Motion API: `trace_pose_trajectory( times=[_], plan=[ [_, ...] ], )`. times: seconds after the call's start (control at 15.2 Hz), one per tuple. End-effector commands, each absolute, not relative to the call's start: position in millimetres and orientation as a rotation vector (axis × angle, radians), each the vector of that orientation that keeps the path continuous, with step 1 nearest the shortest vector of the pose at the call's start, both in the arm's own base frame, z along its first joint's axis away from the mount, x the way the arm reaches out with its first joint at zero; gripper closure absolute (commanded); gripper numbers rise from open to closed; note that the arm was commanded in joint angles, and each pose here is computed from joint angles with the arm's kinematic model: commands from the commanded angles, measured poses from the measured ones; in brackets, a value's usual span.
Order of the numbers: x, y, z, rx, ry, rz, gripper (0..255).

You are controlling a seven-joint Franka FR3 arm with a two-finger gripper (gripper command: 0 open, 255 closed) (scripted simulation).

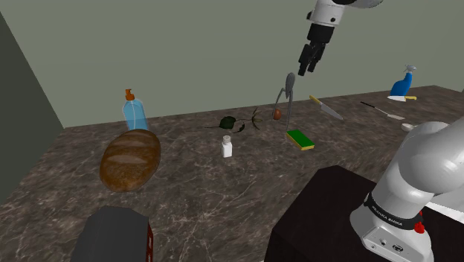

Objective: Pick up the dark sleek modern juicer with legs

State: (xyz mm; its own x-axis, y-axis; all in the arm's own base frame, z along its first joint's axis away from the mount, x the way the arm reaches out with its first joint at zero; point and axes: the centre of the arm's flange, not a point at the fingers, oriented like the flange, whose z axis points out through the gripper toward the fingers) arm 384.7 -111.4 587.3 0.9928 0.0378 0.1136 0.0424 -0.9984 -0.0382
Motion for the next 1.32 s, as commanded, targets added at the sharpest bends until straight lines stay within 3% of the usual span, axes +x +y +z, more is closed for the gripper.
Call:
trace_pose_trajectory(
  times=[0.0,0.86,1.25],
  plan=[
    [399,-134,577,-3.097,-0.089,-0.177,0],
    [503,-266,547,-3.095,-0.246,-0.19,0],
    [509,-272,520,-3.094,-0.253,-0.19,0]
  ],
)
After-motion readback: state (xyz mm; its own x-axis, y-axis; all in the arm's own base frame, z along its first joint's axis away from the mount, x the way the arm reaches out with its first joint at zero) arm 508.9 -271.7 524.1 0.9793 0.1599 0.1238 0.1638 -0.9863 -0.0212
